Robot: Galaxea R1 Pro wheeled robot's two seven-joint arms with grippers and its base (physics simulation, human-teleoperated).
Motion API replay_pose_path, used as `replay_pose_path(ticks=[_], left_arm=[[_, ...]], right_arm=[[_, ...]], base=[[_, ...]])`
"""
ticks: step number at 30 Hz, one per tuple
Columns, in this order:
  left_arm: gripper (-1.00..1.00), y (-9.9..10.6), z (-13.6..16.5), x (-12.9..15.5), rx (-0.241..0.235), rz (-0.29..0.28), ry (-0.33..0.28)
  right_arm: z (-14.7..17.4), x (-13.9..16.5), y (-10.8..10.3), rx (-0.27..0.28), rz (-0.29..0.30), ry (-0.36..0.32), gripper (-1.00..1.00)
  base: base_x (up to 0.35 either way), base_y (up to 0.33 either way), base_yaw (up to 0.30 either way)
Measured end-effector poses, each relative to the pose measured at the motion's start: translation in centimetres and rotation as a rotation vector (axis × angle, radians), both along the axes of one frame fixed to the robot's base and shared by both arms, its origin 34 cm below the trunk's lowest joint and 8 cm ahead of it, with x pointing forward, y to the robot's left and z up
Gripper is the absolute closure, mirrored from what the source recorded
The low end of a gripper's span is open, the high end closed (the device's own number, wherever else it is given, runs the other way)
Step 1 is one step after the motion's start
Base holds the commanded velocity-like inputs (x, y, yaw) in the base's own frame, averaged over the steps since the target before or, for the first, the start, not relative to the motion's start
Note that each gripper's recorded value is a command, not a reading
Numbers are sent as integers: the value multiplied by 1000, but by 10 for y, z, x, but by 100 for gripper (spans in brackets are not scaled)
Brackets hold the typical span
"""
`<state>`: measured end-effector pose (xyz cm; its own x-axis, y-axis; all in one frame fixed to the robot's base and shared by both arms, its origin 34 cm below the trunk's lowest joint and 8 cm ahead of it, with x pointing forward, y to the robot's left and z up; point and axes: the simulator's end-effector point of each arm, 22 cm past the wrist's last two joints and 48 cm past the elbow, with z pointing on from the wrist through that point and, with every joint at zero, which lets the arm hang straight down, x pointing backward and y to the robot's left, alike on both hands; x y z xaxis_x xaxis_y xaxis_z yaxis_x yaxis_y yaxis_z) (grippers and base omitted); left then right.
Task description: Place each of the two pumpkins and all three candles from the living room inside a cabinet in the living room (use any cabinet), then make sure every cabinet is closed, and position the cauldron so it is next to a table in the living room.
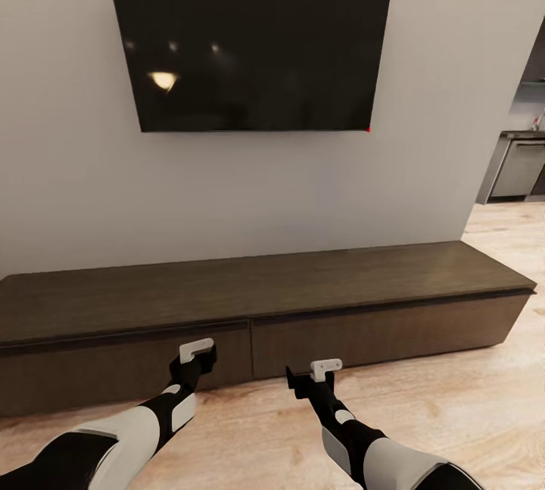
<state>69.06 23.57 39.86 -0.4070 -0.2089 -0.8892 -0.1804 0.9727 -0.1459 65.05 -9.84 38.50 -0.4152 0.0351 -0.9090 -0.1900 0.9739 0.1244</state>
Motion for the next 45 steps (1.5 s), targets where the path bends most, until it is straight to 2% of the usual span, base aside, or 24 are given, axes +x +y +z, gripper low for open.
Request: replay_pose_path(ticks=[11, 16, 20, 25, 29, 33, 36, 37, 38, 39, 41, 43, 45], left_arm=[[-100, -2, 0, 0, -2, -5, -2], [-100, -4, 1, 1, -4, -10, -4], [-100, -8, 13, 9, -10, -14, -36], [-100, -10, 25, 19, -16, -17, -67], [-100, -13, 25, 21, -21, -24, -51], [-100, -22, 49, 40, -43, -45, -67], [-100, -39, 84, 62, -71, -82, -86], [-100, -41, 91, 66, -75, -87, -92], [-100, -48, 121, 78, -92, -106, -123], [-100, -50, 133, 83, -99, -110, -139], [-100, -59, 168, 91, -154, -126, -172], [-100, -66, 184, 89, -201, -144, -172], [-100, -76, 206, 83, -250, -176, -178]], right_arm=[[-2, 0, -4, -3, -19, 9, -100], [-3, 3, -20, -28, -90, 12, -100], [-3, 4, -26, -34, -116, 15, -100], [-5, 4, -32, -8, -158, 29, -100], [-9, 2, -36, 17, -191, 56, -100], [-23, -5, -37, 34, -210, 128, -100], [-42, -18, -35, 39, -214, 240, -100], [-45, -20, -35, 42, -217, 257, -100], [-53, -26, -36, 69, -239, 311, -100], [-54, -27, -36, 80, -248, 323, -100], [-59, -32, -37, 140, -297, 370, -100], [-64, -36, -36, 181, -326, 411, -100], [-73, -46, -31, 225, -346, 484, -100]], base=[[0, 0, -1], [0, 0, 0], [0, 0, 0], [0, 0, 0], [0, 0, 0], [0, 0, 0], [0, 0, 0], [0, 0, 0], [0, 0, 0], [0, 0, 0], [0, 0, 0], [0, 0, 0], [0, 0, 0]])
